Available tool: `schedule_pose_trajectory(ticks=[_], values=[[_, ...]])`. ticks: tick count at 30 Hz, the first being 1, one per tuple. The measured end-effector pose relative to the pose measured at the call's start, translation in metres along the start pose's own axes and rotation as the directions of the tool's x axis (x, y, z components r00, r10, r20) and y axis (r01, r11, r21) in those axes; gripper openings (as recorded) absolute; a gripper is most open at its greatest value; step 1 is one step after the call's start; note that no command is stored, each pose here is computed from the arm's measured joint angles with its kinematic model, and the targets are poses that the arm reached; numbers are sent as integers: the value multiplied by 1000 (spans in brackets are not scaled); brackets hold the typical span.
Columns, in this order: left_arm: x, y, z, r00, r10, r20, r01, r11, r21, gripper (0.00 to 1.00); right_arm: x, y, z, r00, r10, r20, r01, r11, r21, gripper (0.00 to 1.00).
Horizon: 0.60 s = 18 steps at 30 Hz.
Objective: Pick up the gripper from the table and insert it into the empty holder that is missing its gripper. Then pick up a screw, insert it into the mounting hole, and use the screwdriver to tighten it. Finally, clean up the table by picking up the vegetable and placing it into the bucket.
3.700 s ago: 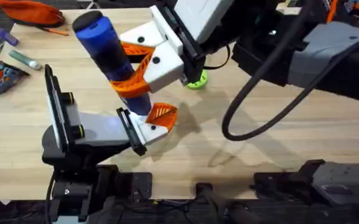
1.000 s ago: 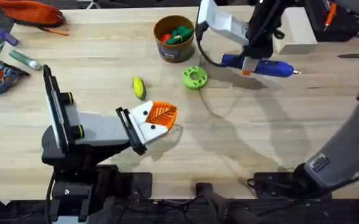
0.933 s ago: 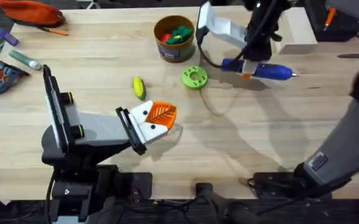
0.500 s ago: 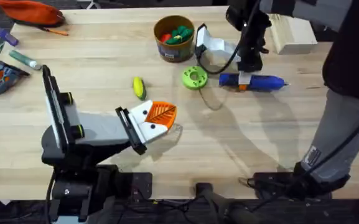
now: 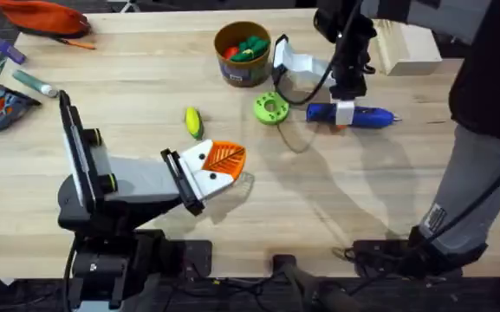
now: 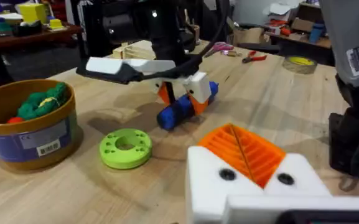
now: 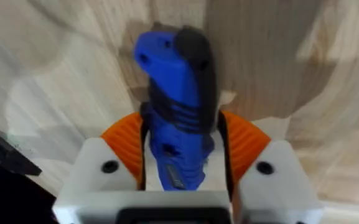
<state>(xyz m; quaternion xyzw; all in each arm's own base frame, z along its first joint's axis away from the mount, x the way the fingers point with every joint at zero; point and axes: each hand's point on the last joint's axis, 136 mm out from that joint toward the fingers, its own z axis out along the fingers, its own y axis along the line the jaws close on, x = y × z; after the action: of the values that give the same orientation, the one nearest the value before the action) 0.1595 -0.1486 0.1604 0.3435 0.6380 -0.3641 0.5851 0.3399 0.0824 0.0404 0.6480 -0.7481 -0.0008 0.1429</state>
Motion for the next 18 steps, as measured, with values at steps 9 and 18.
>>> schedule_pose_trajectory(ticks=[9, 18], values=[[0, 0, 0, 1000, 0, 0, 0, 1000, 0, 16, -6, -4, -34, 997, 66, 32, -69, 991, 117, 782], [0, 0, 0, 1000, 0, 0, 0, 1000, 0, 16, -8, 19, -143, 942, 73, 327, -179, 935, 308, 789]])
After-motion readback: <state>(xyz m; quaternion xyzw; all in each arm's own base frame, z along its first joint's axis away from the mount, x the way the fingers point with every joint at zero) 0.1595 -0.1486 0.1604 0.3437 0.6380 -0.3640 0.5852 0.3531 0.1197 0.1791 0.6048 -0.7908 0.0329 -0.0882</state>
